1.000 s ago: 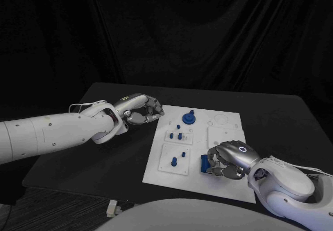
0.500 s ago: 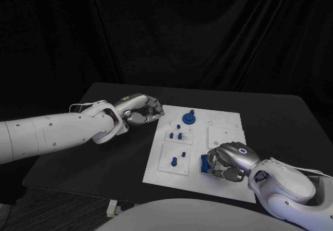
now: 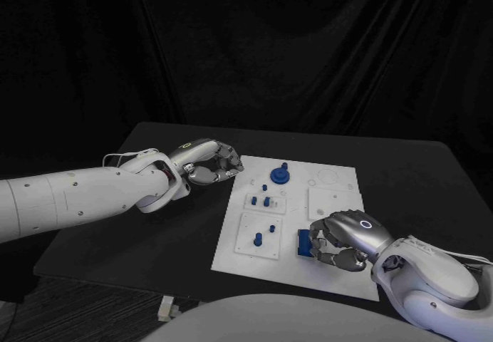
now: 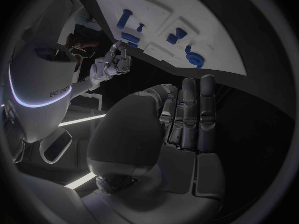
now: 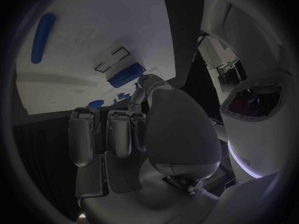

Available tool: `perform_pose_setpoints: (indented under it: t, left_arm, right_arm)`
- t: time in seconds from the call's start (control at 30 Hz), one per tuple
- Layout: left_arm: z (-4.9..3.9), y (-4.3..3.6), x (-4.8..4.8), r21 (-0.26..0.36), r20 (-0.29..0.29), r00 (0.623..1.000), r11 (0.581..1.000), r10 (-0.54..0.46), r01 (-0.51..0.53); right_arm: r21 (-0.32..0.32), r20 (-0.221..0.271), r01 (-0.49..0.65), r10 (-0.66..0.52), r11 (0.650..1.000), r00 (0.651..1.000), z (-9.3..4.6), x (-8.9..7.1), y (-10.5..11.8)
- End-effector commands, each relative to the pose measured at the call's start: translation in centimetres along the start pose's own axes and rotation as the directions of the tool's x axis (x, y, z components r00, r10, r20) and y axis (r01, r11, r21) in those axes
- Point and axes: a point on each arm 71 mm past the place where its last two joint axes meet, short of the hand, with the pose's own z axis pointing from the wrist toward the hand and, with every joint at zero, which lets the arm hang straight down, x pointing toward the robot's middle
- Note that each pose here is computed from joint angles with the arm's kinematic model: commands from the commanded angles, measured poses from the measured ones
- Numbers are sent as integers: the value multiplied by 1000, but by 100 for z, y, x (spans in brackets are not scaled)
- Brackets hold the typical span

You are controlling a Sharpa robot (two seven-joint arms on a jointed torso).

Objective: Assemble the parts on the task board

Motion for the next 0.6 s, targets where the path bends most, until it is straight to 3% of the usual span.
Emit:
perform_pose_setpoints:
  t: [0.03,0.27,0.6]
  left_arm:
    - [2,-14,8,14,-2,1000,1000,-6,6]
    - [-2,-10,7,12,-3,1000,1000,-7,7]
    - [-4,-8,8,12,-4,1000,1000,-7,7]
  right_arm:
    - [-13,46,-14,14,1000,999,-26,-38,15]
    - [-2,65,-21,21,1000,998,-82,-68,-13]
    - [43,56,-17,15,999,998,-176,-101,-111]
